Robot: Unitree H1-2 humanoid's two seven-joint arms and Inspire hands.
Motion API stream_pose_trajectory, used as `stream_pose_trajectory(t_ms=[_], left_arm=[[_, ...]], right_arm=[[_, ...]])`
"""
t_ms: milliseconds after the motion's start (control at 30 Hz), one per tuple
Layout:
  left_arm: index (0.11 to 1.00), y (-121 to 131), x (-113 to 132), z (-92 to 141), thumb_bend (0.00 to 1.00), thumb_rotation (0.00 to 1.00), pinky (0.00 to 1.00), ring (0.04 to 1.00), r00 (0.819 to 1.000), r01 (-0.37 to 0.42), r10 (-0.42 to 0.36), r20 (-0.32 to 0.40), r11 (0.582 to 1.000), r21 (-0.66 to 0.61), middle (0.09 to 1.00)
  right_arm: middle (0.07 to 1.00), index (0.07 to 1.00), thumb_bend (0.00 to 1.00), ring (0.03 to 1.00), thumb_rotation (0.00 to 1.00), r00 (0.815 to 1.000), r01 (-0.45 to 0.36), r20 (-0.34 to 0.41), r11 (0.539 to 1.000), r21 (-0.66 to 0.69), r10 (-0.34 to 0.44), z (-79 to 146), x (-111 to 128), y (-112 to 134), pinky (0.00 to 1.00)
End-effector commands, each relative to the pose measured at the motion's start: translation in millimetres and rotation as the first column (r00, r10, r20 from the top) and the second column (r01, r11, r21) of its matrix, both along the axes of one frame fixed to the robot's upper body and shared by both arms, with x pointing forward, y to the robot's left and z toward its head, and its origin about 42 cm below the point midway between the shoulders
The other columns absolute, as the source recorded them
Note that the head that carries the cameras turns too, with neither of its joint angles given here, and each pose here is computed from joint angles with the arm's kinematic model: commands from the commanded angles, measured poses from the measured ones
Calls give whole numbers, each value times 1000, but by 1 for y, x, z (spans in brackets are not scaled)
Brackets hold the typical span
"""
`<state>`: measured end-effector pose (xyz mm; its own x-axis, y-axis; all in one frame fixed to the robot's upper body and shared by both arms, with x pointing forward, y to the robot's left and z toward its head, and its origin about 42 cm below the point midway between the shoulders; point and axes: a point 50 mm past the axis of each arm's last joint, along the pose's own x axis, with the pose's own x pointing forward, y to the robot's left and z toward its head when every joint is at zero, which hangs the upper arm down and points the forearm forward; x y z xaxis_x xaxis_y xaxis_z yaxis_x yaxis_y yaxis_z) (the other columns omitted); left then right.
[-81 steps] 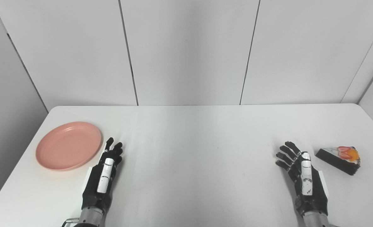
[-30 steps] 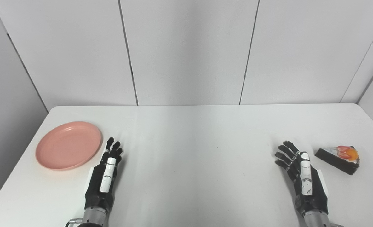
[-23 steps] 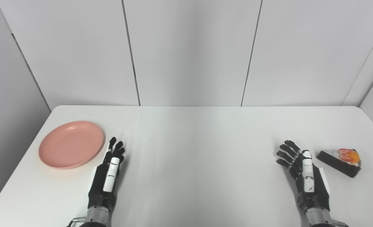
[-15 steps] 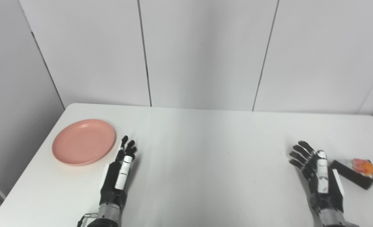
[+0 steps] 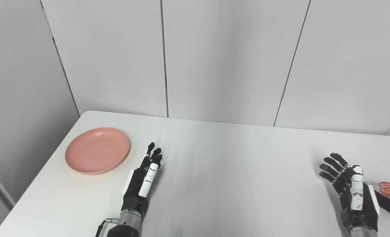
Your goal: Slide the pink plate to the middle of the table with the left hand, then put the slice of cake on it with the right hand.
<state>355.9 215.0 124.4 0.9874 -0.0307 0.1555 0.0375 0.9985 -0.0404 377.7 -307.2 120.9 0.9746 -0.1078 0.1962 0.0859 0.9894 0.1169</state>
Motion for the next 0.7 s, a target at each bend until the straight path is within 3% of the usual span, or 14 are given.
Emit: stream_pose_trajectory(t_ms=[0, 367, 500, 667], left_arm=[[1000, -1, -10, -23, 775, 873, 969, 953, 999, 6, -6, -43, 1000, -18, 958], [1000, 10, -6, -26, 763, 861, 937, 937, 1000, -3, 2, -29, 1000, -31, 950], [971, 14, -1, -12, 804, 834, 865, 888, 999, -11, 14, 50, 999, -52, 907], [903, 16, 17, 25, 802, 848, 834, 851, 983, 2, 6, 183, 999, -41, 851]], right_arm=[[782, 785, 807, 758, 1000, 989, 24, -145, 999, 29, -19, -58, -36, -1, 748], [780, 771, 821, 748, 1000, 987, 24, -159, 1000, 8, -22, -68, -34, 12, 723], [776, 754, 837, 747, 976, 986, 26, -166, 999, 21, -22, -72, -35, 19, 716], [778, 761, 857, 750, 970, 986, 23, -168, 1000, 10, -21, -74, -38, 23, 718]])
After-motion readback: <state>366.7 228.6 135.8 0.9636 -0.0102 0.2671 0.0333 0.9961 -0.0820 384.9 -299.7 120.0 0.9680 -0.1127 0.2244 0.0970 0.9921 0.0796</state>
